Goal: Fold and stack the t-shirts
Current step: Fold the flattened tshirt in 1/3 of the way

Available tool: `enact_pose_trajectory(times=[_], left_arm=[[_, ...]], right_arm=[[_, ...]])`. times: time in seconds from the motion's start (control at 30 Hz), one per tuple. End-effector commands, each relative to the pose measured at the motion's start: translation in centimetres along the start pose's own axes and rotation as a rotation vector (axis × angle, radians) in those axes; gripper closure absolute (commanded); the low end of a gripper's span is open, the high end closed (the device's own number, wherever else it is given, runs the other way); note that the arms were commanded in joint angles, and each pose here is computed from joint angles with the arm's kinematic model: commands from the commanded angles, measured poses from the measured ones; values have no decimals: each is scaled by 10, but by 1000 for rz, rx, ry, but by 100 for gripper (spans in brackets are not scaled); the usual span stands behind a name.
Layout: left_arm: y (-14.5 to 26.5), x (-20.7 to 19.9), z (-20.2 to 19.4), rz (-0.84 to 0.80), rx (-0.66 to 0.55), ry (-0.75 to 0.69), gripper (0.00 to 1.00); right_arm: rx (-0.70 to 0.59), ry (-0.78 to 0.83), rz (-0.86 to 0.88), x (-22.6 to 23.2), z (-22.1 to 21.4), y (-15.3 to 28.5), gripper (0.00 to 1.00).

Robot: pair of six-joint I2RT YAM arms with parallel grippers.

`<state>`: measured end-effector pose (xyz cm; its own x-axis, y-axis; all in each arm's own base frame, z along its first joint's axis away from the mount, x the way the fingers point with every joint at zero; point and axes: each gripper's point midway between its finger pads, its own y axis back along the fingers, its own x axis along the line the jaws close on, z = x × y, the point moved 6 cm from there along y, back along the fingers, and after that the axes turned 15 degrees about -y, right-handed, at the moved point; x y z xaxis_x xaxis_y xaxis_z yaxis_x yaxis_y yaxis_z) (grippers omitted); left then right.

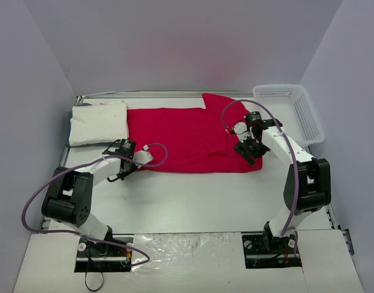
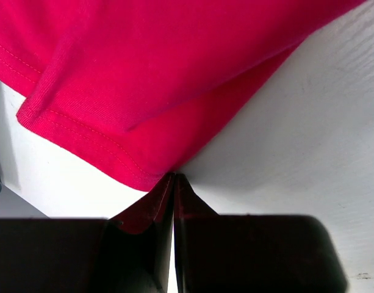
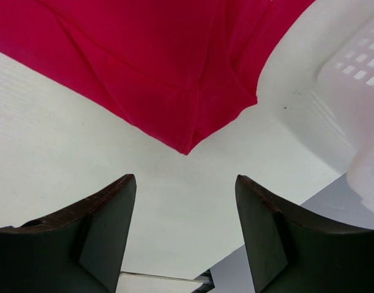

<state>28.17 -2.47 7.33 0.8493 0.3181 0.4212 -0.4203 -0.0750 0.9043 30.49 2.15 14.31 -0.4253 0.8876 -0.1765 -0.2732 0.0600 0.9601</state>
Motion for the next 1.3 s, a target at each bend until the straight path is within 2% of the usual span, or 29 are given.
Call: enact_pose_trajectory(times=[0.0, 0.23, 0.7, 0.8, 0.83, 0.9, 0.93, 1.03, 1.27], left_arm=[[1, 7, 6, 4, -33, 21, 98], [8, 9, 8, 13, -46, 35, 98], [14, 10, 6, 22, -41, 44, 98], [14, 10, 5, 23, -38, 46, 98], [14, 11, 6, 27, -41, 46, 97], [15, 11, 5, 29, -38, 45, 98], [16, 12, 5, 34, -38, 46, 98], [23, 16, 5, 54, -40, 42, 98], [51, 25, -3, 126, -52, 31, 98]], right_arm=[[63, 11, 24, 0, -18, -4, 38], [108, 2, 134, -1, -31, -25, 41], [144, -12, 237, -9, -35, -58, 47], [158, -21, 245, -13, -39, -62, 59], [159, -23, 243, -14, -39, -63, 70], [159, -30, 239, -17, -41, -62, 81], [158, -28, 237, -17, -42, -61, 90], [143, -21, 218, -18, -43, -53, 100], [124, -48, 177, -33, -57, -31, 100]])
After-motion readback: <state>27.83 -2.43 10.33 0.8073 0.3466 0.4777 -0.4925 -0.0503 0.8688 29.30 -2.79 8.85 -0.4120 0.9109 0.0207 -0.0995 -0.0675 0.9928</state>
